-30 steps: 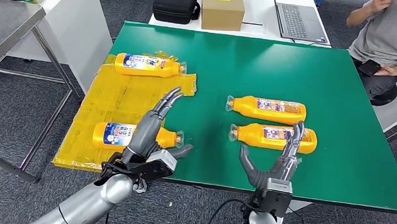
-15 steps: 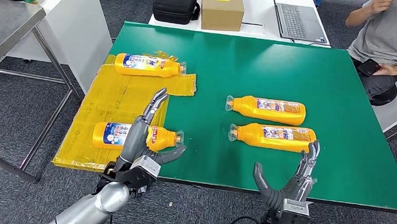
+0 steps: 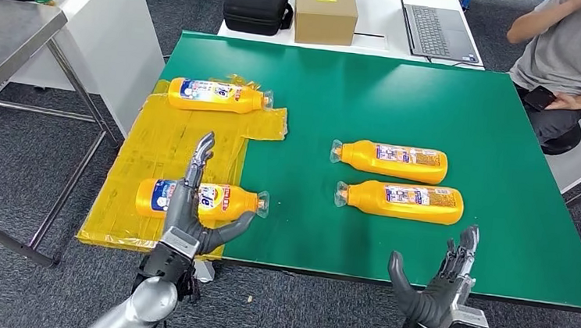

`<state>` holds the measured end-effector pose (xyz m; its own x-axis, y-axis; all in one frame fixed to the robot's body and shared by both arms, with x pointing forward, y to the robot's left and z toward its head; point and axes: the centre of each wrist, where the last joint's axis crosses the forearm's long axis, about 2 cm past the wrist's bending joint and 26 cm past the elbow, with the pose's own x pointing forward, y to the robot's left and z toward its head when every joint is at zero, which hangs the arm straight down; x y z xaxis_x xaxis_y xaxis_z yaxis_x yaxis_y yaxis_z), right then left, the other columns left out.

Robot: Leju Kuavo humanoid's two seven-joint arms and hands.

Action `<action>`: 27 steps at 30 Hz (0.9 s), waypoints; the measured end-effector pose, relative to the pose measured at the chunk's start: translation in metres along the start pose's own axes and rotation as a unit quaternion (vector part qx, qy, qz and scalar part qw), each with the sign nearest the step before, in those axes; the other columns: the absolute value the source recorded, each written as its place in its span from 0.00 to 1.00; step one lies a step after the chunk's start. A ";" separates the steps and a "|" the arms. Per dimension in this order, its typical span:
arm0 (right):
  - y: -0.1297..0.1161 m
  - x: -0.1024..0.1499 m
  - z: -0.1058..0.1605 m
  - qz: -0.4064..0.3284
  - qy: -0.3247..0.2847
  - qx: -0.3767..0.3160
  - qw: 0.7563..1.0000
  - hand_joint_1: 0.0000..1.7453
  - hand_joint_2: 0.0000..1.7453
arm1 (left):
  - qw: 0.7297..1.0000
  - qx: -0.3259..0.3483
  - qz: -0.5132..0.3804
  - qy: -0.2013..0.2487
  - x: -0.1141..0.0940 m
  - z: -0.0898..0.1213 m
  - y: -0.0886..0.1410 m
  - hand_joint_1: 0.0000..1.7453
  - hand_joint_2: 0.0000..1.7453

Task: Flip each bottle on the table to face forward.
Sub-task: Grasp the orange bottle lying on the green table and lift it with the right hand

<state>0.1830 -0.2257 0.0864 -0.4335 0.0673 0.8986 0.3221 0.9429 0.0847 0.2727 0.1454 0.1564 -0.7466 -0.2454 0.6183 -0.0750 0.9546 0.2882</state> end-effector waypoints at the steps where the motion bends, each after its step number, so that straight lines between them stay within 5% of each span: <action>1: -0.001 0.001 0.001 0.000 0.000 0.001 1.000 0.00 0.00 | 1.000 -0.001 0.010 0.006 0.000 0.001 -0.001 0.00 1.00; 5: -0.005 0.003 0.006 0.010 0.004 0.011 1.000 0.00 0.00 | 0.999 0.002 0.029 0.017 0.002 0.002 -0.004 0.00 1.00; 9: -0.011 0.003 0.010 0.055 -0.017 0.033 0.998 0.00 1.00 | 0.999 0.013 0.040 0.023 0.002 0.003 -0.004 0.00 1.00; 27: -0.020 0.005 0.011 0.083 -0.047 0.034 0.995 0.00 1.00 | 0.997 0.031 0.058 0.028 0.007 0.012 0.003 0.00 1.00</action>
<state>0.1652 -0.2401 0.0844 -0.4562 0.2510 0.8538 0.3392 0.9360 -0.0940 0.2589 0.1491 0.1527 -0.7148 -0.1409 0.6850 -0.0334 0.9853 0.1678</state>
